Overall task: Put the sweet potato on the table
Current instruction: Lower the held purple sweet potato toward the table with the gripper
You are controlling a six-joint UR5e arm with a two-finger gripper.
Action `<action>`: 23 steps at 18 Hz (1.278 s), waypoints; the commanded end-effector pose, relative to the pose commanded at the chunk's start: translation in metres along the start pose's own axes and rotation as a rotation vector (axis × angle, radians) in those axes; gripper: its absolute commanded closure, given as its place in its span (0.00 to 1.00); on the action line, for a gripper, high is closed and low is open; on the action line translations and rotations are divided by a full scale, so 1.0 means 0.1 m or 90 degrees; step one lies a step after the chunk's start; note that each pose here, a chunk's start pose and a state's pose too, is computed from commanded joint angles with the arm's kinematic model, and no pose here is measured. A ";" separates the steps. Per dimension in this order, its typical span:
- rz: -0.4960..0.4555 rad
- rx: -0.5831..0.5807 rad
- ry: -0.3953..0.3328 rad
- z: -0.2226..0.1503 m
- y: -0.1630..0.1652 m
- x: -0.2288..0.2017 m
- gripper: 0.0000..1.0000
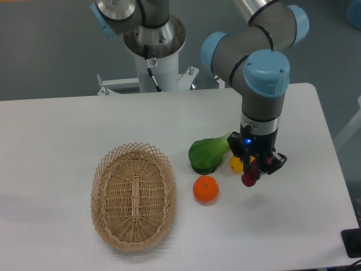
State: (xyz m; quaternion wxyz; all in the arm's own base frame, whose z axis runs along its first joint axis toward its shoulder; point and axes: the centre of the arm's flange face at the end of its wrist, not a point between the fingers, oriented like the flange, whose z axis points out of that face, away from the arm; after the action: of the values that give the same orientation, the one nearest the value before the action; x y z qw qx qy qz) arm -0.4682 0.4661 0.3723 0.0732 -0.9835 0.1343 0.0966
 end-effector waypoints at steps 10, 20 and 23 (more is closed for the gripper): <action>-0.002 -0.010 0.028 0.36 0.00 0.06 0.69; -0.001 -0.016 0.023 1.22 0.02 -0.07 0.69; -0.006 -0.022 0.037 1.43 0.09 -0.09 0.69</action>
State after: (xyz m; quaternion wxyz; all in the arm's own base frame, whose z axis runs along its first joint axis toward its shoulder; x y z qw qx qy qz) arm -0.5035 0.4845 0.2342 0.0524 -0.9876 0.1303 0.0702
